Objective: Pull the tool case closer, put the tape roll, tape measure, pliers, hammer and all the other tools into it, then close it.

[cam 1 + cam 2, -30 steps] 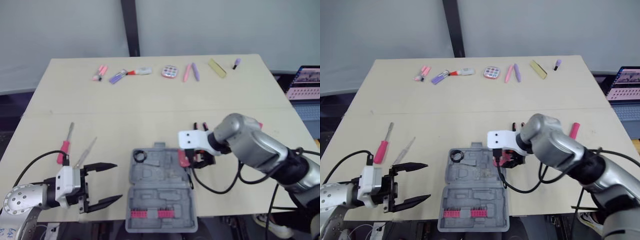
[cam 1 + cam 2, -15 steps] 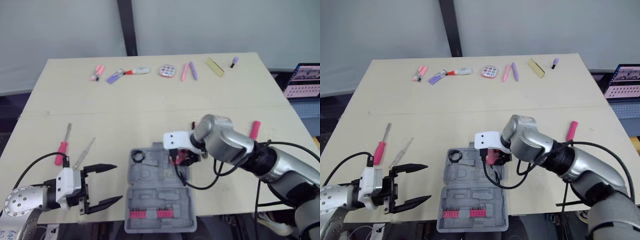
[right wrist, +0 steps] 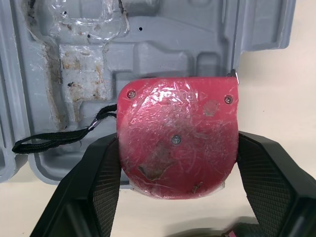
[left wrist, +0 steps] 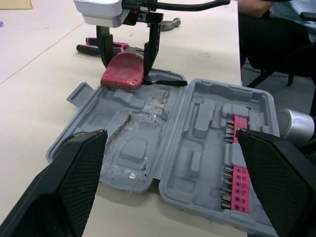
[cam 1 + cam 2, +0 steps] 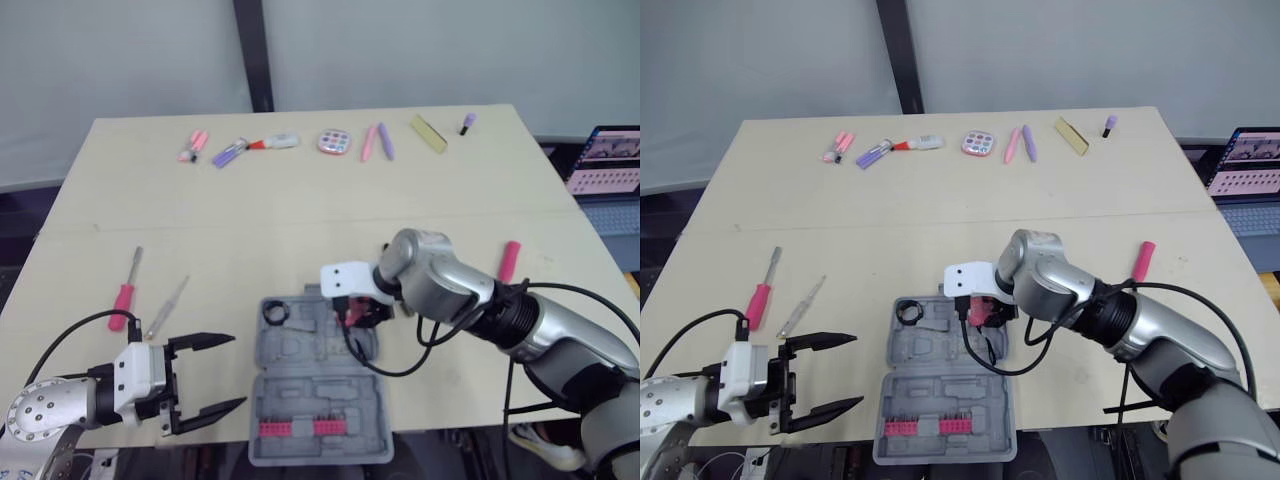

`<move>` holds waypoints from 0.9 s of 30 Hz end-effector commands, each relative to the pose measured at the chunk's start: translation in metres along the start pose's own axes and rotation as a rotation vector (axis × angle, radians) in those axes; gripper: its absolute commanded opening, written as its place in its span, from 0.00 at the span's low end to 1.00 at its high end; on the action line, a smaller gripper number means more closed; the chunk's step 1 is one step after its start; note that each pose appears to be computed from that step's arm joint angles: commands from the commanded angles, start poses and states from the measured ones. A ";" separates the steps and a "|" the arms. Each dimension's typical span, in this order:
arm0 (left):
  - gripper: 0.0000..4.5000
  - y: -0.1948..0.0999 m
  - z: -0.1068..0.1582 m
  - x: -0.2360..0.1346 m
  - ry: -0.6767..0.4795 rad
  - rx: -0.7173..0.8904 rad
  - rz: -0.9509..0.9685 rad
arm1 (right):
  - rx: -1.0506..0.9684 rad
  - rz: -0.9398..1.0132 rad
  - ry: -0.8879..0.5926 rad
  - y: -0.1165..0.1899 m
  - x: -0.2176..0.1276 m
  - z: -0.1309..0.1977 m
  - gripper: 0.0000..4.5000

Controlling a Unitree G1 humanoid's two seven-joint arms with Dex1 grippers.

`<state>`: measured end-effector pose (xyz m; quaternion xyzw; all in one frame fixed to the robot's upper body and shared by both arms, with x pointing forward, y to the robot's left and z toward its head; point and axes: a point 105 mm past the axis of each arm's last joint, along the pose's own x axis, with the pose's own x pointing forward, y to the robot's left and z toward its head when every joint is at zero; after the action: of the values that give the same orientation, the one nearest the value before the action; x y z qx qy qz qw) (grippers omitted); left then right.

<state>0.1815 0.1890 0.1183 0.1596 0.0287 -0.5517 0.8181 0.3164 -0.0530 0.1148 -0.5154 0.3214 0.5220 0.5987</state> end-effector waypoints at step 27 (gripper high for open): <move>1.00 -0.004 0.005 0.000 -0.007 0.022 -0.001 | -0.031 0.017 -0.002 0.007 -0.001 0.005 0.66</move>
<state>0.1789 0.1895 0.1155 0.1554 0.0353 -0.5508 0.8193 0.3127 -0.0537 0.1129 -0.5155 0.3263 0.5255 0.5929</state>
